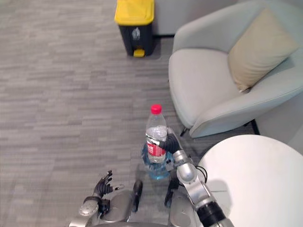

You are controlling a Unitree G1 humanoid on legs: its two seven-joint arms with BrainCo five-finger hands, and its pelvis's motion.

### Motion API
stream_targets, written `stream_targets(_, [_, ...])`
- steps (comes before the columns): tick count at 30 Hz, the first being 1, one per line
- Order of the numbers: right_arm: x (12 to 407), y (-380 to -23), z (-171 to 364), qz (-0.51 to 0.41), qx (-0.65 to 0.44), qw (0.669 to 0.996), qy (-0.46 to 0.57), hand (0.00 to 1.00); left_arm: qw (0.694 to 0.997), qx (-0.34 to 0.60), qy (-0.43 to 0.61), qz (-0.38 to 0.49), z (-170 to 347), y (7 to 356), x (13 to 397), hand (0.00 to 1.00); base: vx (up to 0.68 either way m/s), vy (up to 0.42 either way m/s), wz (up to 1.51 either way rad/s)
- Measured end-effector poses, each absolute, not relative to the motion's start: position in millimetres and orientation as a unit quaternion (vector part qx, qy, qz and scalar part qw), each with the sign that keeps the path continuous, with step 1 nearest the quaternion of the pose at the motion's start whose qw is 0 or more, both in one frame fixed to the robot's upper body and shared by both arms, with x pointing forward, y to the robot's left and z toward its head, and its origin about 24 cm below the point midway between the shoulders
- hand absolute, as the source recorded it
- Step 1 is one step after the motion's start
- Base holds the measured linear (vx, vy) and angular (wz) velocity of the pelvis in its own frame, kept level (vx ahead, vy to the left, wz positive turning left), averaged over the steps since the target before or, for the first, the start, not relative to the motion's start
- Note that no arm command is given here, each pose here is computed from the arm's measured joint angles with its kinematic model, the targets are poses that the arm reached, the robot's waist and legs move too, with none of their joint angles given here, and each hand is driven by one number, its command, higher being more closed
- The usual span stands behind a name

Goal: Gather rubbish on tea table into small bin, then transfer packed bag to large trash can.

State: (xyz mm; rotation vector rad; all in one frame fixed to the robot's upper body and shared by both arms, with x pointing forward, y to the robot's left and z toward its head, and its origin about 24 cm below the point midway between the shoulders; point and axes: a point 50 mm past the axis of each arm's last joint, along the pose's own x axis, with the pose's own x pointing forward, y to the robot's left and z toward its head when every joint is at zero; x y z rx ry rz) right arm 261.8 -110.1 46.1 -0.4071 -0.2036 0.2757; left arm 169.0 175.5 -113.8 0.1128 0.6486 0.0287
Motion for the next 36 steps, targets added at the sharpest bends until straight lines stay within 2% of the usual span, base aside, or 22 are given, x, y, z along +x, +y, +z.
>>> stream_targets(7, [283, -84, 76, 0.179, -0.222, 0.944, -0.165, 1.00, 0.966, 0.043, 0.256, 0.019, -93, 170, 200, 0.00, -0.15, 0.006, 0.09])
stream_targets(15, [309, -74, 118, 0.149, -0.253, 0.925, -0.242, 1.00, 0.983, 0.015, 0.182, 0.029, -61, 158, 246, 0.00, -0.09, 0.013, 0.02])
stream_targets(26, [357, -103, 161, 0.037, -0.296, 0.921, -0.250, 1.00, 0.998, -0.006, 0.055, 0.032, 0, 149, 299, 0.00, -0.03, -0.006, 0.05])
stream_targets(36, [379, -126, 168, -0.024, -0.329, 0.920, -0.213, 1.00, 0.998, -0.021, 0.022, 0.048, 17, 154, 310, 0.00, -0.02, 0.011, -0.02])
